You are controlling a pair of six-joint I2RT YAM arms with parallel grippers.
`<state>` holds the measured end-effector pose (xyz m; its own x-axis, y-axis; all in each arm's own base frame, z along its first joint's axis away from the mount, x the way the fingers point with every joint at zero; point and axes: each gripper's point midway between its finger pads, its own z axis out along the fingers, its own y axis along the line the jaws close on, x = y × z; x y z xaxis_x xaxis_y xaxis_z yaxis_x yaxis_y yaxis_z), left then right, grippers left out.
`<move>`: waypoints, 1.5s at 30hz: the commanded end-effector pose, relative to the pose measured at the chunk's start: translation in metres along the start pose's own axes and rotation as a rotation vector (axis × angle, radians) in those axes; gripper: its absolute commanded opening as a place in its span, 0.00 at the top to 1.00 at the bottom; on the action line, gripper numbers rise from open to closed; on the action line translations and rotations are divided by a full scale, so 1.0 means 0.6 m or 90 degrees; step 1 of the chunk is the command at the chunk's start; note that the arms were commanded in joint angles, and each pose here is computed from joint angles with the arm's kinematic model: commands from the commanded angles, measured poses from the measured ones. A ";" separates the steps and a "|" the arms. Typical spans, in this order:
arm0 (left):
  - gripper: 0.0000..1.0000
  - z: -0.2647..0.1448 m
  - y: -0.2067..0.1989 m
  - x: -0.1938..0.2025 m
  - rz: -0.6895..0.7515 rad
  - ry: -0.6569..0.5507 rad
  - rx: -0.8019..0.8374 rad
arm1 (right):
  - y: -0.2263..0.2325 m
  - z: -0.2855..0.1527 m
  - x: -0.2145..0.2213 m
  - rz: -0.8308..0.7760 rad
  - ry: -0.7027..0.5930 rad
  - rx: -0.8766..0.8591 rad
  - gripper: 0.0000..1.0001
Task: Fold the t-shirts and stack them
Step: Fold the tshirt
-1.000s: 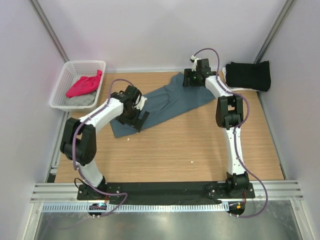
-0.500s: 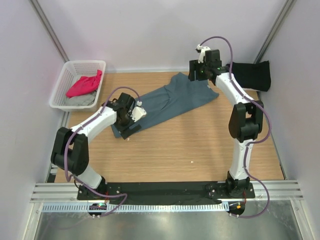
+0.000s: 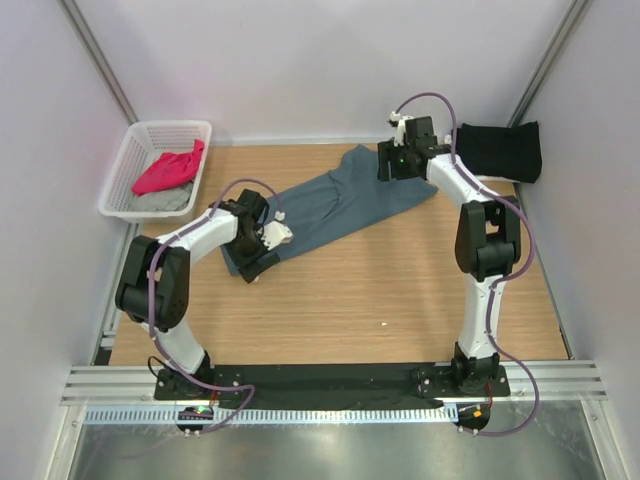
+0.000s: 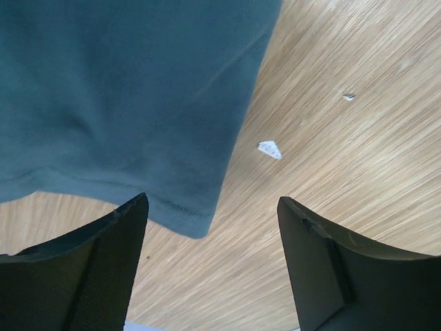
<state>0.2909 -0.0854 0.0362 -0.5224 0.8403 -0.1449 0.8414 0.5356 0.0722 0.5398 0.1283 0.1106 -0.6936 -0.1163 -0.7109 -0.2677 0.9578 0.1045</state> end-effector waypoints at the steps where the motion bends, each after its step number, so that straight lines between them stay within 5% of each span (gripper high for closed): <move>1: 0.25 0.004 -0.012 -0.010 -0.008 -0.012 0.039 | 0.000 -0.006 -0.039 -0.015 -0.039 0.005 0.28; 7: 0.49 0.012 -0.036 0.001 -0.026 0.004 0.079 | -0.017 0.021 -0.026 -0.004 -0.027 0.030 0.28; 14: 0.60 0.018 -0.050 0.014 -0.051 0.017 0.091 | -0.018 0.046 -0.002 0.003 -0.004 0.025 0.29; 27: 0.55 0.038 0.008 0.018 -0.051 0.047 -0.016 | -0.013 0.038 -0.009 0.001 -0.015 0.020 0.29; 37: 0.64 -0.062 -0.023 -0.014 -0.009 -0.030 0.049 | -0.015 0.038 -0.004 -0.001 -0.012 0.024 0.29; 45: 0.49 -0.035 -0.008 0.016 0.000 0.019 0.025 | -0.015 0.042 -0.011 -0.004 -0.017 0.025 0.29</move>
<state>0.2808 -0.0886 0.0638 -0.5335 0.8302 -0.1615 0.8374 0.5453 0.0372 0.5476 0.1247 0.0602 -0.7431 -0.1246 -0.6575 -0.2409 0.9665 0.0891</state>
